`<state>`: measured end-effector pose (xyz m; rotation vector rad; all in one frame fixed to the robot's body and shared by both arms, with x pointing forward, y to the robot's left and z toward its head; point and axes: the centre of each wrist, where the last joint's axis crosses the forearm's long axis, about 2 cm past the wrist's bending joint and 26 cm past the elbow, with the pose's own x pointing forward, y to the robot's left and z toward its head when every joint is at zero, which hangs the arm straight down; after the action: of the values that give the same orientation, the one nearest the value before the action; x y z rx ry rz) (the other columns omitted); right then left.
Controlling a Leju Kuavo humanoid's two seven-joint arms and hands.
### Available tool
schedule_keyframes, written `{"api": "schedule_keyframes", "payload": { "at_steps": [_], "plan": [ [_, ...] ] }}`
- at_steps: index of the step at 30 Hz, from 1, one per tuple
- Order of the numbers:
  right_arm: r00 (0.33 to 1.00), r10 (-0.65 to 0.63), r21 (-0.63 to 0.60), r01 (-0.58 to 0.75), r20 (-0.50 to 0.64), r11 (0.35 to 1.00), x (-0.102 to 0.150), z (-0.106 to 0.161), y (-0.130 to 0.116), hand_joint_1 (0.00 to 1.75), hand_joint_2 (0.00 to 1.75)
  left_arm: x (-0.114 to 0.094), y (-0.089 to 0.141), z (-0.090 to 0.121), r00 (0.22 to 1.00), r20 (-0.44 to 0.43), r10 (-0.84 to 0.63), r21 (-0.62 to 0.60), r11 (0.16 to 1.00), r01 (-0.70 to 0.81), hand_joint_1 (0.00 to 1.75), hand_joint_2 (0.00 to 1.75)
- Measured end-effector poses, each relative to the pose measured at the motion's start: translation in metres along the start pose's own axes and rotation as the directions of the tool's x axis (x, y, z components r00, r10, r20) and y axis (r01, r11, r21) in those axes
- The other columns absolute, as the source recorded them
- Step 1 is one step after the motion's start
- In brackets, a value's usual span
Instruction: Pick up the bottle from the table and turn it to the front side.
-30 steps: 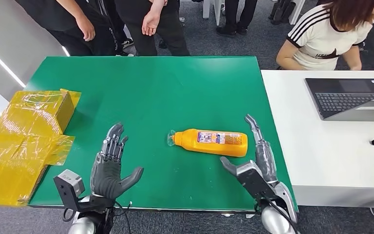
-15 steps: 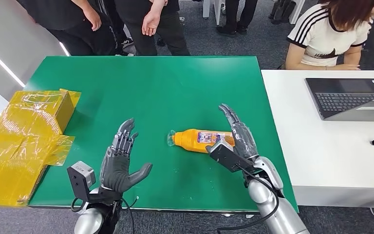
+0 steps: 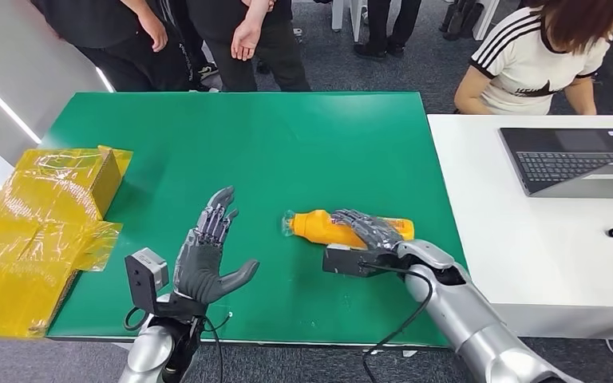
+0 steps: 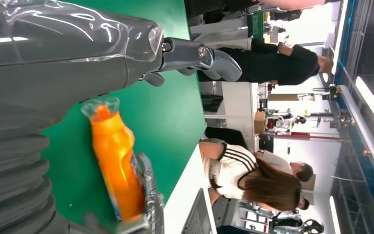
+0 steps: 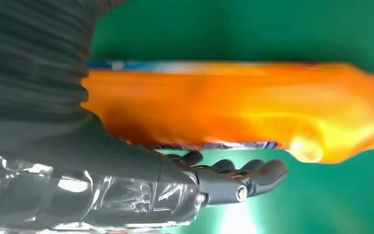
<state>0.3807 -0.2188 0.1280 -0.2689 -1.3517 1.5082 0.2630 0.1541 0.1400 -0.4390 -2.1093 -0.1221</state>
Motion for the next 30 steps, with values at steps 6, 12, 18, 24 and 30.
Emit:
{"api": "schedule_keyframes", "payload": {
  "at_steps": [6,12,18,24,30],
  "plan": [
    [0.996,0.05,0.053,-0.047,-0.069,0.997,-0.019,0.001,-0.013,0.0,1.75,-0.001,0.0,-0.001,1.0,-0.009,-0.001,-0.003,1.0,0.001,0.0,1.75],
    [0.992,0.076,0.072,-0.069,-0.098,0.995,-0.029,0.005,-0.018,0.0,1.75,-0.002,0.001,-0.001,1.0,-0.013,-0.001,-0.004,1.0,0.001,0.0,1.75],
    [0.987,0.109,0.096,-0.098,-0.115,0.991,-0.044,0.017,-0.02,0.0,1.75,-0.003,0.002,0.001,1.0,-0.014,-0.012,0.004,1.0,0.012,0.0,1.75],
    [0.982,0.152,0.091,-0.142,-0.115,0.986,-0.048,0.028,-0.016,0.0,1.75,-0.005,0.003,0.009,0.999,-0.021,-0.044,0.027,0.999,0.045,0.0,1.75],
    [0.978,0.163,0.092,-0.152,-0.126,0.984,-0.046,0.03,-0.014,0.0,1.75,-0.006,0.002,0.017,0.999,-0.038,-0.037,0.037,0.999,0.038,0.0,1.75]
  ]
}}
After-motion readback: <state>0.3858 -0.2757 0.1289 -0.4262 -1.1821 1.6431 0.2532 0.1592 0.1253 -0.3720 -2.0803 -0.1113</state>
